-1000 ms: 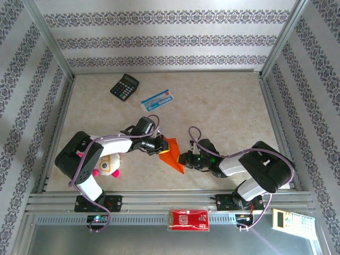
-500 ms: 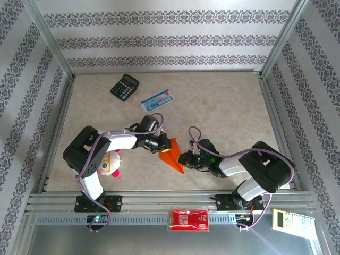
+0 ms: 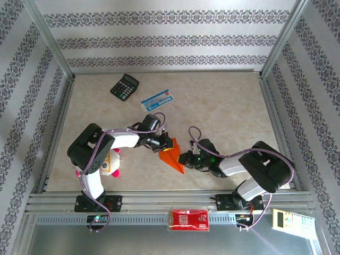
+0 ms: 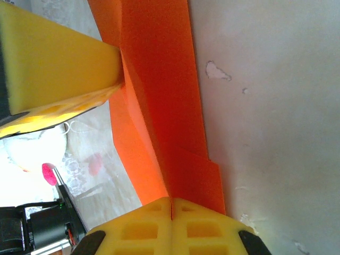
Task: Fold a paper plane with a square sheet of paper (pick it up from the middle)
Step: Fourth fold the wing at the center of the table.
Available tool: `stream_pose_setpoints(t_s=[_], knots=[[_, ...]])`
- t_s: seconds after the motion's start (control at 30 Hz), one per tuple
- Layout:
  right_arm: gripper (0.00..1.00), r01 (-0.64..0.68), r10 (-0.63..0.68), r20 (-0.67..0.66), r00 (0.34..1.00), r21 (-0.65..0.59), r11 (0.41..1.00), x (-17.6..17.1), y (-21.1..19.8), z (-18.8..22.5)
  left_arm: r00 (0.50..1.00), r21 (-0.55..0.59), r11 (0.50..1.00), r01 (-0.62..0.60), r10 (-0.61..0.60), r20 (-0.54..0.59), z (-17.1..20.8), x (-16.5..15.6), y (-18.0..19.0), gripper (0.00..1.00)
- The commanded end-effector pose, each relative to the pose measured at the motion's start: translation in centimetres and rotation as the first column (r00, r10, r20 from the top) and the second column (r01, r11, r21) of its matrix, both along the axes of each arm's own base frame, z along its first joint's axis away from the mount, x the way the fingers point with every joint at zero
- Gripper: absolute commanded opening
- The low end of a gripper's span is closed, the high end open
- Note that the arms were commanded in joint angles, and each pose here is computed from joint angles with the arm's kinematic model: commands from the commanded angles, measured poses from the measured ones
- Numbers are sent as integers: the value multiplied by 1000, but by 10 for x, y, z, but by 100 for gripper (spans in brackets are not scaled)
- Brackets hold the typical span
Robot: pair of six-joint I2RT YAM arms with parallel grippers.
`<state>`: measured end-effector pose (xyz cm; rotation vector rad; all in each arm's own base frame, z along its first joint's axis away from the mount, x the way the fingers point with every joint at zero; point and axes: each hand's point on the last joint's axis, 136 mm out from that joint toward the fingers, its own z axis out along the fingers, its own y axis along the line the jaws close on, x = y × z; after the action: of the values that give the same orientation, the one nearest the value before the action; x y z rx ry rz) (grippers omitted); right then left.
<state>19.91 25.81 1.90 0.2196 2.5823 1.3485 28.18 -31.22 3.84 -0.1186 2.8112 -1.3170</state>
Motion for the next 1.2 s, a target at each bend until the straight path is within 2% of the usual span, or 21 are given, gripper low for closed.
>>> stream_pose_setpoints(t_s=[0.0,1.17], knots=[[0,48,-50,-28,998,-67,997,0,-15,-19,999,-37,999,36,-35,39,9,5,-11,9],[2,78,-82,-48,995,-79,994,-1,-21,-24,998,-13,998,65,-64,11,-13,8,-18,10]])
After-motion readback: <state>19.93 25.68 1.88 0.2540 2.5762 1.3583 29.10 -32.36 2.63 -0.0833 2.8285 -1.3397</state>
